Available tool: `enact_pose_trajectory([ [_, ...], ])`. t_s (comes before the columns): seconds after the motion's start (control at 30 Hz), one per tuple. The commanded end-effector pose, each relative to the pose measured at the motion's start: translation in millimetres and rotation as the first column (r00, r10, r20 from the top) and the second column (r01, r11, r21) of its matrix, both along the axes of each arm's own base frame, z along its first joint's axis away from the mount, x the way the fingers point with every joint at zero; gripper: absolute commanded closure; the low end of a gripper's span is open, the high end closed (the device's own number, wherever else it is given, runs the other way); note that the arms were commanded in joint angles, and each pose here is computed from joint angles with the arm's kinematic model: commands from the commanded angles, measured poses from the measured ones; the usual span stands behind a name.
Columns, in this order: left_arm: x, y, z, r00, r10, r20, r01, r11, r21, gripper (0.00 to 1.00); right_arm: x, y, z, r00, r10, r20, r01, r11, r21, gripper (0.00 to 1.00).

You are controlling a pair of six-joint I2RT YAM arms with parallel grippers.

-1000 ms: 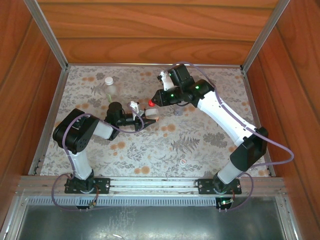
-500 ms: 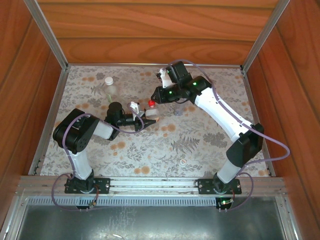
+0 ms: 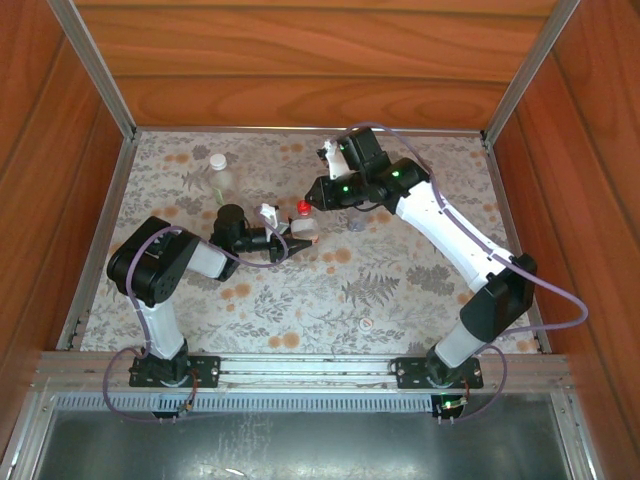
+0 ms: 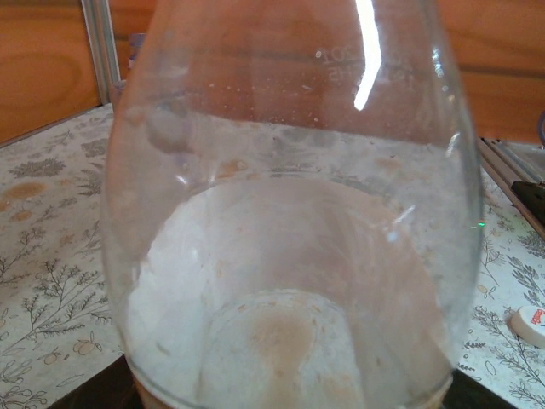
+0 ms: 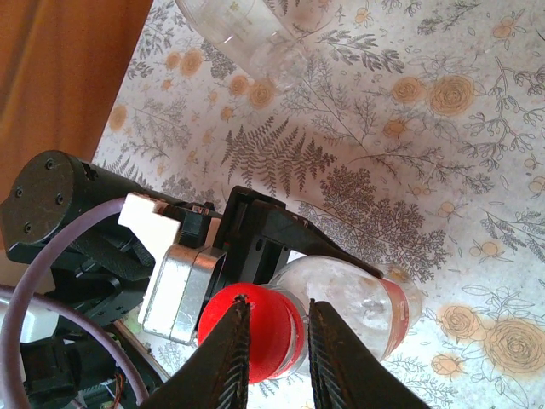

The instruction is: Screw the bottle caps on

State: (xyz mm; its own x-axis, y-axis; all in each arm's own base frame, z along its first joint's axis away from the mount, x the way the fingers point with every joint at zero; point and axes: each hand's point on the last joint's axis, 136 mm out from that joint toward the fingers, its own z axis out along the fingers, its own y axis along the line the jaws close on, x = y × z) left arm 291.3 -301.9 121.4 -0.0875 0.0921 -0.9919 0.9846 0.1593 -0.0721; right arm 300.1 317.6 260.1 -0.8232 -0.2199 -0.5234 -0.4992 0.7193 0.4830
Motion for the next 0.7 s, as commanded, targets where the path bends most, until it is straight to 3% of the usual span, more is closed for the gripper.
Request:
enact_pose_trajectory([
  [0.0, -6, 12, -60, 0.973, 0.061, -0.222, -0.033, 0.991, 0.127, 0.51, -6, -6, -1, 1.0, -0.003, -0.022, 0.003, 1.0, 0.002, 0.75],
  [0.2, -6, 12, -61, 0.973, 0.063, -0.223, -0.035, 0.991, 0.128, 0.51, -9, -5, 0, 1.0, 0.016, -0.027, -0.016, 1.0, 0.007, 0.74],
  [0.33, -7, 12, -60, 0.974, 0.059, -0.22, -0.032, 0.991, 0.127, 0.51, -8, -3, 4, 1.0, 0.019, -0.02, -0.018, 1.0, 0.017, 0.65],
  [0.67, -7, 12, -61, 0.973, 0.059, -0.221, -0.031, 0.991, 0.127, 0.51, 0, 4, 7, 0.999, 0.035, -0.007, -0.035, 0.999, 0.014, 0.62],
])
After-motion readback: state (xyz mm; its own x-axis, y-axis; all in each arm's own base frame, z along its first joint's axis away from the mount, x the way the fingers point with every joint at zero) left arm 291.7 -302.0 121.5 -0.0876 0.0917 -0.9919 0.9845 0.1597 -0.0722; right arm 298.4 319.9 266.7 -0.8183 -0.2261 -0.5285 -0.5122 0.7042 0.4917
